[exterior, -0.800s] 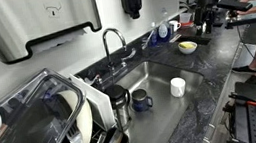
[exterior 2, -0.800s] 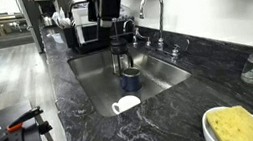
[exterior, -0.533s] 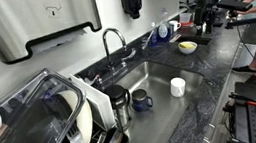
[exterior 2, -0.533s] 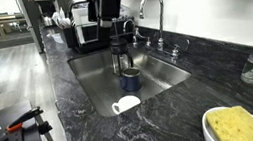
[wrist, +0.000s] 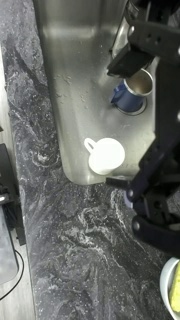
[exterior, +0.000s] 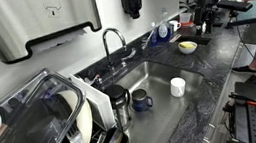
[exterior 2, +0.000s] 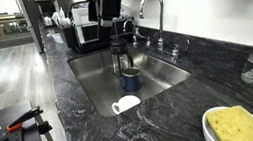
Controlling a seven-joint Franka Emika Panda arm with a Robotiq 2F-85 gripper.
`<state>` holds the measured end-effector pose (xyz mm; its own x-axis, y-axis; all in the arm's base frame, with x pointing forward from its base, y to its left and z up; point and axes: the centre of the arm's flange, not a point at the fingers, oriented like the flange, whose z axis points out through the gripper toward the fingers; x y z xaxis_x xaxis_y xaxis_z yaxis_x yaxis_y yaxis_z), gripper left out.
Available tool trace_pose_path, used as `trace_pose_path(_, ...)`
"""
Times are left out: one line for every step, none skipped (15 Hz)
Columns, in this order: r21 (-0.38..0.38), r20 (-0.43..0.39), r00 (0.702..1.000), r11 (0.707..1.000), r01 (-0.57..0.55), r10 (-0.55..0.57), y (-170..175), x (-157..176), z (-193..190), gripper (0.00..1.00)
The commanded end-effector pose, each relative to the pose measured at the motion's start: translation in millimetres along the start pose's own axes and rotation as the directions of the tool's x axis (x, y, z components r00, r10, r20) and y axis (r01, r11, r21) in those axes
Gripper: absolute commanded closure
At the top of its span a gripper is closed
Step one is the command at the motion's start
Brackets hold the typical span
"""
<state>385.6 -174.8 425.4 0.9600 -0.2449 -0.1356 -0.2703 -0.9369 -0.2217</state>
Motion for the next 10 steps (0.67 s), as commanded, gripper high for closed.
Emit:
trace_pose_path(-0.011,-0.023,0.996,0.997,0.081,-0.081,-10.0,26.9,8.7,0.0)
trace_pose_path(-0.005,-0.005,0.992,0.992,0.125,-0.125,-14.8,36.1,12.6,0.0)
trace_pose_path(-0.01,-0.013,0.986,0.986,0.168,-0.168,-21.8,43.7,17.8,0.0)
trace_pose_path(-0.011,-0.007,0.974,0.974,0.225,-0.225,-28.2,51.0,23.5,0.0)
trace_pose_path(-0.029,0.003,0.96,0.959,0.28,-0.28,-34.4,59.2,32.0,0.0)
trace_pose_path(-0.05,0.007,0.946,0.945,0.323,-0.323,-39.6,65.9,40.6,0.0)
trace_pose_path(-0.073,0.013,0.931,0.929,0.364,-0.364,-45.0,73.0,51.7,0.0)
trace_pose_path(-0.093,0.017,0.916,0.911,0.401,-0.401,-51.0,77.8,63.1,0.0)
trace_pose_path(-0.112,0.017,0.909,0.903,0.415,-0.416,-55.2,82.3,72.9,0.0)
trace_pose_path(-0.139,0.018,0.921,0.911,0.388,-0.389,-62.7,83.9,82.7,0.0)
